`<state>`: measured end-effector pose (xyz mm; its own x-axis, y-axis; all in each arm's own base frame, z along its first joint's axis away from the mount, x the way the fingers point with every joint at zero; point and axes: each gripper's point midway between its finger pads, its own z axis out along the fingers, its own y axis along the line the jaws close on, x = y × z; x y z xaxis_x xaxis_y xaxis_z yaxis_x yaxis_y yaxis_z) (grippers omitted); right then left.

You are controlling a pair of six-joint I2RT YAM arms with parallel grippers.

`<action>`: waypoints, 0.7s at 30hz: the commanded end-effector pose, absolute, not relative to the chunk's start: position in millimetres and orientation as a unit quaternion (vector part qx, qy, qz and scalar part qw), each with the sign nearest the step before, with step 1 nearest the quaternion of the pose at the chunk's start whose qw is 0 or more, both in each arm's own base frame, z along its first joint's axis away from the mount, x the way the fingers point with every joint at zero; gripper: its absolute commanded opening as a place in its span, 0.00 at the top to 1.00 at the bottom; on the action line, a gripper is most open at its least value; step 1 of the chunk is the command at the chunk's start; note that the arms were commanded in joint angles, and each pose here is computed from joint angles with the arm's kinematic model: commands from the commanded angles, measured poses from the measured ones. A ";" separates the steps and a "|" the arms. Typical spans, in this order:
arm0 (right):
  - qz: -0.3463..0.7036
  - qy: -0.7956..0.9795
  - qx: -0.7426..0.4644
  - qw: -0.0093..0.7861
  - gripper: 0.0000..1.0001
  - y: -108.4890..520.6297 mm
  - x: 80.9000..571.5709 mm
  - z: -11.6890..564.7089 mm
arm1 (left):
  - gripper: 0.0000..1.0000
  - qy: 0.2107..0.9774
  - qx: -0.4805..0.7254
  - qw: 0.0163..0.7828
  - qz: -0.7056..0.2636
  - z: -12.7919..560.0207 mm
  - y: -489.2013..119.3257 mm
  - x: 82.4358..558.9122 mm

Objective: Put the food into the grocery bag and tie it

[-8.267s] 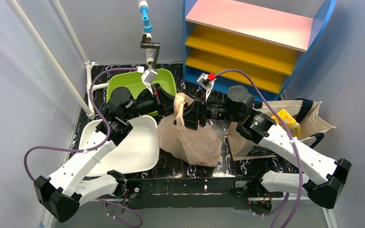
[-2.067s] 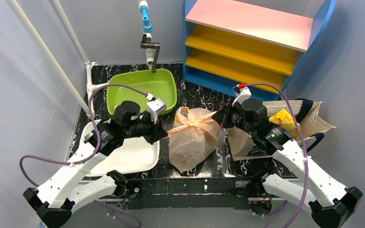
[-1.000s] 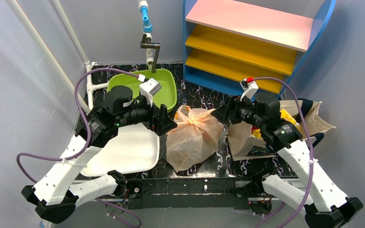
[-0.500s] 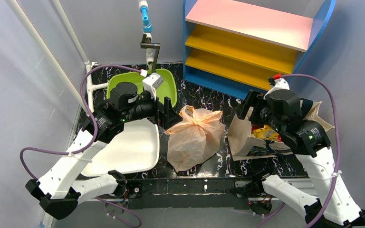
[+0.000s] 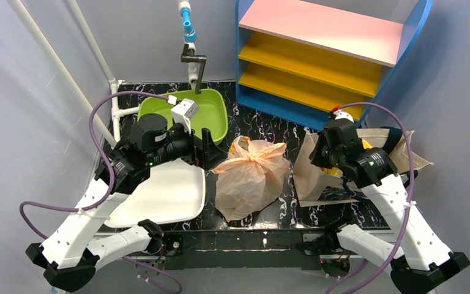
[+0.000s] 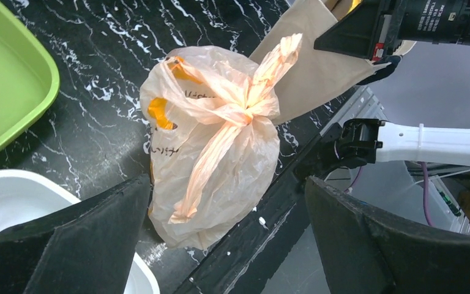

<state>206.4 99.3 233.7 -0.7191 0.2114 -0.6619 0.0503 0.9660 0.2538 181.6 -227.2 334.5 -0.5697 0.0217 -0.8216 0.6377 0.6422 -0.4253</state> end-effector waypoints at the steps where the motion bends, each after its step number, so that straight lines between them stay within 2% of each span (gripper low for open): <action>1: 0.126 0.898 0.066 0.417 0.99 113.5 240.2 260.6 | 0.02 0.822 0.165 0.412 -0.358 327.5 -215.1 179.7; 10: 0.141 0.880 0.058 0.451 0.99 141.0 292.4 300.8 | 0.02 0.830 0.163 0.401 -0.352 320.2 -207.6 171.2; 13: 0.172 0.880 0.049 0.440 0.99 161.5 304.3 298.9 | 0.02 0.825 0.165 0.409 -0.353 322.5 -206.8 171.0; 17: 0.217 0.883 0.042 0.413 0.99 187.9 312.1 292.2 | 0.02 0.841 0.111 0.412 -0.332 316.2 -198.1 181.1; 21: 0.261 0.886 0.042 0.381 0.99 212.2 314.3 291.2 | 0.02 0.824 0.170 0.431 -0.326 318.3 -199.4 178.8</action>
